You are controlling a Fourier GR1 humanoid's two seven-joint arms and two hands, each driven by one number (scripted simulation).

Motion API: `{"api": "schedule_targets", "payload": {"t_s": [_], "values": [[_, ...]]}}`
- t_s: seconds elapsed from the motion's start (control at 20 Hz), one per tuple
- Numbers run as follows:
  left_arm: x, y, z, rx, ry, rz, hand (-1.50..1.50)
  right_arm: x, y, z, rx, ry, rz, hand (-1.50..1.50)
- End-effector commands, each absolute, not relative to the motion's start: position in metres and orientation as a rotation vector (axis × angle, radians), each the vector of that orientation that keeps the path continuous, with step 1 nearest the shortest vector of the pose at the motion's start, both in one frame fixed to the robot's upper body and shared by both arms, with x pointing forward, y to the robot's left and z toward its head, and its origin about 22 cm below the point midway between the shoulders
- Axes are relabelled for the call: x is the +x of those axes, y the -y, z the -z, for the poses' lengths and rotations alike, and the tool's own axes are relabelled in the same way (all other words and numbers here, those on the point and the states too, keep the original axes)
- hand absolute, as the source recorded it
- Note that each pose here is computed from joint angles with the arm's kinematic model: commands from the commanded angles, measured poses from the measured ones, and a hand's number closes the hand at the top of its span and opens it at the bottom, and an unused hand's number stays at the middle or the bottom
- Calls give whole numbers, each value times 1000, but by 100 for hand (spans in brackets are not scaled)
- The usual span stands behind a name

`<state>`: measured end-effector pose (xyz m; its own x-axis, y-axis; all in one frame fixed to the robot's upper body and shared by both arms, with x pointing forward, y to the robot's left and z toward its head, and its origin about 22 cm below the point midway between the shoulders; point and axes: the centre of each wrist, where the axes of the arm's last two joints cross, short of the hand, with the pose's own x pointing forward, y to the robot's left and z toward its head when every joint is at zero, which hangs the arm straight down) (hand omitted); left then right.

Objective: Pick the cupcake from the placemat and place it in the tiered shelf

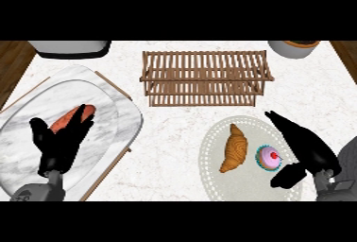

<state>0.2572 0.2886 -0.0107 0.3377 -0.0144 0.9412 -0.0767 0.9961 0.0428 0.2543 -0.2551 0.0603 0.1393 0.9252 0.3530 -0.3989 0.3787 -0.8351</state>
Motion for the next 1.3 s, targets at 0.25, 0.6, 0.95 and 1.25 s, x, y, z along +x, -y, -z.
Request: {"api": "schedule_targets", "payload": {"t_s": [0.25,0.6,0.95,1.25], "values": [[242,-302,25,80,1109,-51,0,257,269,-28,-635,1073,-1032,-150],[248,-298,10,88,1107,-44,0,260,232,-13,-565,1021,-1171,150],[239,-311,18,90,1117,-50,0,263,241,0,-464,1081,-1269,150],[246,-298,16,85,1112,-57,0,247,168,-10,-425,1168,-1224,150]]}}
